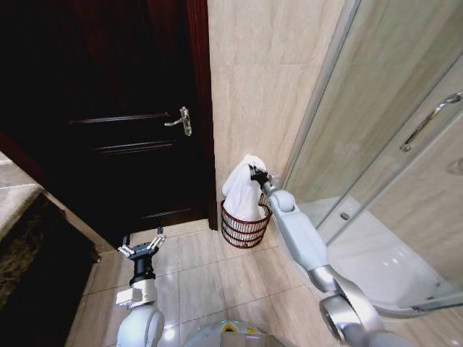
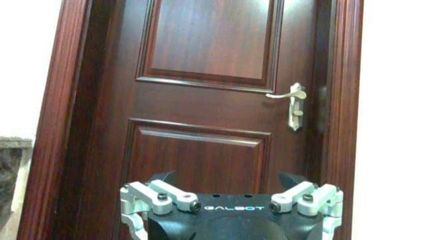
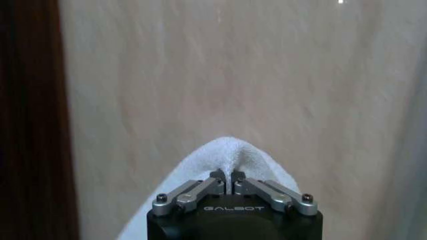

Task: Discard the used towel into the hamper.

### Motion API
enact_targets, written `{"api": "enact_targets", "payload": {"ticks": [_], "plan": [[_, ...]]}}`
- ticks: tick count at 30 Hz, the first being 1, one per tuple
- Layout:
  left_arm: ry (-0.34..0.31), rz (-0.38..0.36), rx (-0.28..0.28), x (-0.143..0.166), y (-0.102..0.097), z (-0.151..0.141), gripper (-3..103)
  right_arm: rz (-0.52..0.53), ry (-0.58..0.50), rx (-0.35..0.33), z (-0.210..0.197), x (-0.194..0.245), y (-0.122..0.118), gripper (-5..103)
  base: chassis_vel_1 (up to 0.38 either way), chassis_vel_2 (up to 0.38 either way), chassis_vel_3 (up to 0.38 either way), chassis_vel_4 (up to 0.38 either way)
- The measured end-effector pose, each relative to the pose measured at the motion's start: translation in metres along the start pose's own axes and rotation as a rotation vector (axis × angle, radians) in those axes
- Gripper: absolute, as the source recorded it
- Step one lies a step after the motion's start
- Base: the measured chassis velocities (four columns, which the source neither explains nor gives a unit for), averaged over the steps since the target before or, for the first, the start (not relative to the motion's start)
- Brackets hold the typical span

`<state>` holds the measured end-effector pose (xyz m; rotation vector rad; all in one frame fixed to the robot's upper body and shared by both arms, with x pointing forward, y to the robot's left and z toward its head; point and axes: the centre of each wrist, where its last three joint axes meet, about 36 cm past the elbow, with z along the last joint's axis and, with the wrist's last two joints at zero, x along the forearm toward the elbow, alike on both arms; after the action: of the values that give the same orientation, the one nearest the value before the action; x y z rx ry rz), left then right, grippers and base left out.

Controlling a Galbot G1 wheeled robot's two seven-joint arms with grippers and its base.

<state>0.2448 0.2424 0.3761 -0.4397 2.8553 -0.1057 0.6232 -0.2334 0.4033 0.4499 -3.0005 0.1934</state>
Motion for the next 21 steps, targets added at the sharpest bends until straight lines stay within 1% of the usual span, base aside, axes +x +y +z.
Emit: {"api": "enact_targets", "payload": {"ticks": [2, 4, 5, 7, 10, 11, 13, 14, 15, 18, 19, 21], "plan": [[0.0, 0.005, 0.0, 0.0, -0.002, 0.001, 100, 0.048, 0.05, 0.056, 0.029, 0.009, -0.025, 3, 0.0, 0.0, 0.0, 0.0], [-0.002, 0.007, 0.001, -0.001, -0.003, 0.001, 100, 0.093, 0.073, 0.102, 0.048, 0.017, -0.046, 3, 0.0, 0.0, 0.0, 0.0], [-0.002, 0.007, 0.001, -0.001, -0.003, 0.001, 100, 0.093, 0.073, 0.102, 0.048, 0.017, -0.046, 3, 0.0, 0.0, 0.0, 0.0], [0.001, 0.01, 0.002, -0.001, -0.003, 0.001, 100, 0.155, 0.082, 0.15, 0.058, 0.024, -0.068, 3, 0.0, 0.0, 0.0, 0.0], [0.006, 0.014, 0.0, -0.001, -0.004, 0.004, 100, 0.227, 0.063, 0.201, 0.054, 0.026, -0.092, 3, 0.0, 0.0, 0.0, 0.0], [0.006, 0.014, 0.0, -0.001, -0.004, 0.004, 100, 0.227, 0.063, 0.201, 0.054, 0.026, -0.092, 3, 0.0, 0.0, 0.0, 0.0], [0.01, 0.017, -0.003, 0.0, -0.005, 0.006, 100, 0.25, 0.012, 0.229, 0.046, 0.02, -0.101, 3, 0.0, 0.0, 0.0, 0.0], [0.011, 0.019, -0.003, 0.0, -0.005, 0.007, 100, 0.243, -0.011, 0.234, 0.043, 0.017, -0.099, 3, 0.0, 0.0, 0.0, 0.0], [0.011, 0.019, -0.003, 0.0, -0.005, 0.007, 100, 0.243, -0.011, 0.234, 0.043, 0.017, -0.099, 3, 0.0, 0.0, 0.0, 0.0], [0.01, 0.022, -0.002, -0.001, -0.007, 0.007, 100, 0.146, -0.053, 0.211, 0.035, 0.003, -0.067, 3, 0.0, 0.0, 0.0, 0.0], [0.01, 0.022, -0.002, -0.001, -0.007, 0.007, 100, 0.146, -0.053, 0.211, 0.035, 0.003, -0.067, 3, 0.0, 0.0, 0.0, 0.0], [0.009, 0.021, -0.005, -0.002, -0.005, 0.007, 100, 0.078, -0.058, 0.176, 0.038, -0.004, -0.04, 3, 0.0, 0.0, 0.0, 0.0]]}}
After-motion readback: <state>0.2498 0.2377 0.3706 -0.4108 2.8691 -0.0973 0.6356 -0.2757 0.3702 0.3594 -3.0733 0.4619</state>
